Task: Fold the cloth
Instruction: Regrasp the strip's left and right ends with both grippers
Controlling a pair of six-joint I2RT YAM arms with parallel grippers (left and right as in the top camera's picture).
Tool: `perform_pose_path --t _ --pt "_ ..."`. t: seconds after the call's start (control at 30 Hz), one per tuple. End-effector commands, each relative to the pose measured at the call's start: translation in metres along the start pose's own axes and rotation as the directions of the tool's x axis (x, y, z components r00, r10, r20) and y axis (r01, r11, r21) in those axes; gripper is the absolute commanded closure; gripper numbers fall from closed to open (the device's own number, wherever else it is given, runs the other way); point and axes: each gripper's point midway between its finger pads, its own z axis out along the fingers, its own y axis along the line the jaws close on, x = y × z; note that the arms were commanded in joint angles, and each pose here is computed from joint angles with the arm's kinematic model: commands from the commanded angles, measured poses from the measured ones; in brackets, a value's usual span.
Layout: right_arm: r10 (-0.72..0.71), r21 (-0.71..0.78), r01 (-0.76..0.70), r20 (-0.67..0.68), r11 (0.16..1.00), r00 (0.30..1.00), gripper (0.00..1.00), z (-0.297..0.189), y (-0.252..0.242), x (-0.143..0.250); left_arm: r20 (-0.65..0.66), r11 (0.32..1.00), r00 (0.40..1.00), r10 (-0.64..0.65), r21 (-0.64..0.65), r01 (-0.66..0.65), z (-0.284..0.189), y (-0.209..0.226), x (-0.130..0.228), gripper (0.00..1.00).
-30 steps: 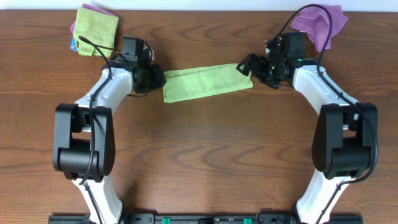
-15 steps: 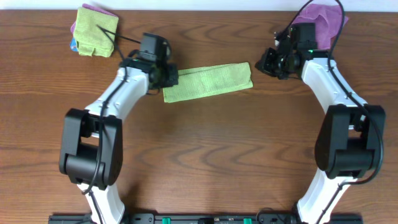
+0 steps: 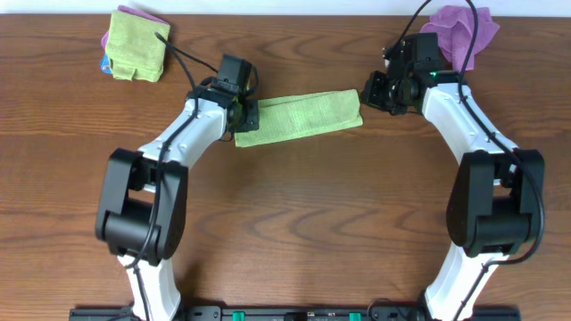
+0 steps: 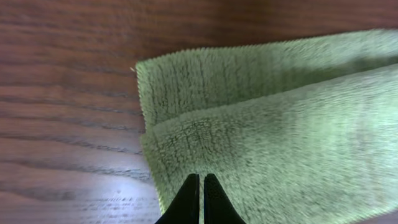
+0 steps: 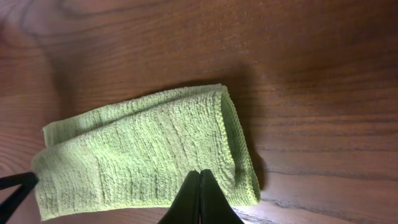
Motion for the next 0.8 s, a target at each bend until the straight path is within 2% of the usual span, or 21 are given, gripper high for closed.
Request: perform_pose_path --t 0.0,0.03,0.07,0.13,0.23,0.37,0.4,0.43,0.47,0.5,0.53,0.63,0.77 --pt "-0.046 0.014 0.046 -0.005 0.999 0.999 0.69 0.004 -0.002 -0.001 -0.034 1.000 0.999 0.012 -0.004 -0.012 0.015 0.000 0.010 0.94" --pt "-0.057 0.015 0.057 -0.007 0.998 0.998 0.54 0.004 -0.003 -0.001 -0.037 1.000 0.999 0.012 -0.006 -0.012 0.017 0.000 0.011 0.94" --pt "-0.066 0.014 0.066 -0.008 0.998 0.998 0.48 0.004 -0.003 -0.001 -0.041 1.000 0.999 0.012 -0.007 -0.013 0.020 0.000 0.012 0.94" --pt "-0.076 0.015 0.076 -0.011 0.997 0.997 0.28 0.004 -0.004 0.000 -0.056 1.000 0.998 0.011 -0.011 -0.012 0.026 0.002 0.016 0.94" --pt "-0.101 -0.052 0.099 -0.035 0.994 0.994 0.18 0.003 -0.001 0.003 -0.099 1.000 0.995 0.011 0.012 -0.009 0.036 -0.001 0.026 0.94" --pt "-0.065 -0.111 0.057 -0.069 0.992 0.995 0.14 0.008 -0.009 0.007 -0.105 1.000 0.994 0.011 0.020 -0.009 0.038 -0.002 0.028 0.94" --pt "-0.057 -0.137 0.046 -0.077 0.990 0.995 0.16 0.009 -0.009 0.007 -0.105 1.000 0.994 0.011 0.020 -0.009 0.038 -0.002 0.028 0.94" --pt "-0.049 -0.165 0.035 -0.085 0.986 0.995 0.26 0.009 -0.009 0.008 -0.108 1.000 0.994 0.011 0.019 -0.009 0.038 -0.002 0.029 0.94" --pt "-0.045 -0.185 0.028 -0.089 0.982 0.995 0.43 0.009 -0.008 0.008 -0.110 1.000 0.994 0.011 0.018 -0.009 0.037 -0.002 0.029 0.94" --pt "-0.044 -0.206 0.025 -0.090 0.978 0.995 0.75 0.008 -0.006 0.008 -0.112 1.000 0.994 0.011 0.018 -0.009 0.037 -0.002 0.029 0.94" --pt "-0.051 -0.234 0.030 -0.085 0.972 0.995 0.96 0.007 0.000 0.006 -0.112 1.000 0.994 0.011 0.018 -0.009 0.037 -0.002 0.030 0.94" --pt "-0.078 -0.236 0.061 -0.067 0.970 0.995 0.98 0.005 0.011 0.001 -0.112 1.000 0.994 0.011 0.018 -0.009 0.037 -0.002 0.030 0.94" --pt "-0.133 -0.070 0.131 -0.029 0.989 0.991 0.98 0.013 0.013 -0.007 -0.117 1.000 0.993 0.011 0.016 -0.009 0.037 -0.001 0.031 0.94"
